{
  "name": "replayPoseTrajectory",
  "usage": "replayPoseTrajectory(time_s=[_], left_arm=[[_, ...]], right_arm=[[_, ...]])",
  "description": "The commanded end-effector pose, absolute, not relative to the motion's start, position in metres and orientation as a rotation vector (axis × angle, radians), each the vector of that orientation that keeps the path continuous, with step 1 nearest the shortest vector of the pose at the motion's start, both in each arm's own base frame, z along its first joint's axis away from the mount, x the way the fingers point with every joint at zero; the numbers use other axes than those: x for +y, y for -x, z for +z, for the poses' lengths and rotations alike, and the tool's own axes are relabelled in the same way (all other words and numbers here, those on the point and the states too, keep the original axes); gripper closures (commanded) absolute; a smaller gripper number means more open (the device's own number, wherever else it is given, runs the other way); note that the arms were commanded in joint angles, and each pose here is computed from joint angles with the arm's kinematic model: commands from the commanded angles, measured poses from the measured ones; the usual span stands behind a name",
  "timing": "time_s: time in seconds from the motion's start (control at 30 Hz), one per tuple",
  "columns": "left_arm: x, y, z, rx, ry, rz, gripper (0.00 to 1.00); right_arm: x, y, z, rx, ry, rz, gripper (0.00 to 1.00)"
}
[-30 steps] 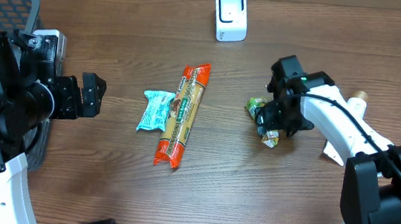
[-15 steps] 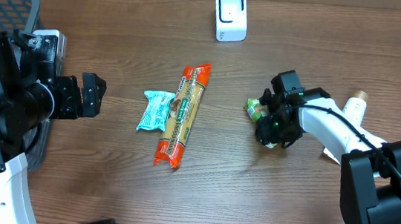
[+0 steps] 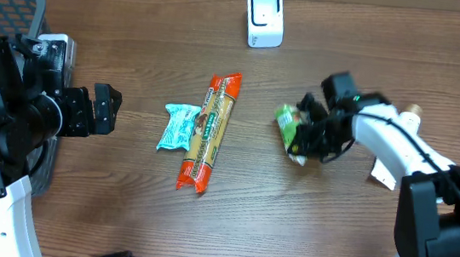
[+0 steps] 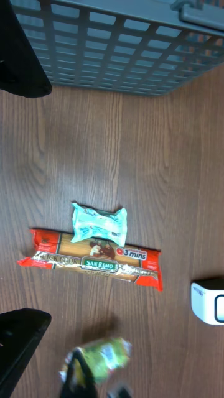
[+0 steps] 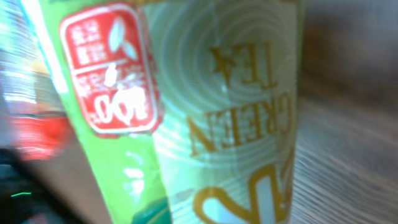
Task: Scan the item barcode
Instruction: 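Lift the pouch and carry it toward the white scanner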
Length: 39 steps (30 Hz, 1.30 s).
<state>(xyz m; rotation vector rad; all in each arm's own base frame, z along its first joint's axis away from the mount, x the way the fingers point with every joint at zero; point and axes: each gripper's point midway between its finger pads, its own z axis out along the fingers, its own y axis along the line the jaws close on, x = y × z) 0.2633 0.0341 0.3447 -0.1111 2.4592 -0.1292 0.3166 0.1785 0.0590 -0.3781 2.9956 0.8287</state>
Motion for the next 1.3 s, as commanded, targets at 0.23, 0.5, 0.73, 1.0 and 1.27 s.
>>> replayPoseTrajectory(time_s=[0.23,0.5,0.73,1.0,1.27], left_arm=[[0.033,-0.263,0.344,2.458,0.088,-0.134,0.00],[0.033,-0.263,0.344,2.458,0.088,-0.134,0.00],[0.033,-0.263,0.344,2.458,0.088,-0.134,0.00],[0.033,-0.263,0.344,2.458,0.088,-0.134,0.00],[0.033,-0.263,0.344,2.458,0.088,-0.134,0.00]], right_arm=[[0.223,-0.350,0.225,2.528,0.610,1.355,0.96],[0.223,-0.346,0.280,2.432,0.698,1.334,0.96],[0.219,-0.350,0.279,2.443,0.699,1.263,0.96],[0.215,-0.354,0.274,2.467,0.690,1.204,0.96],[0.168,-0.399,0.230,2.696,0.295,0.468,0.96]])
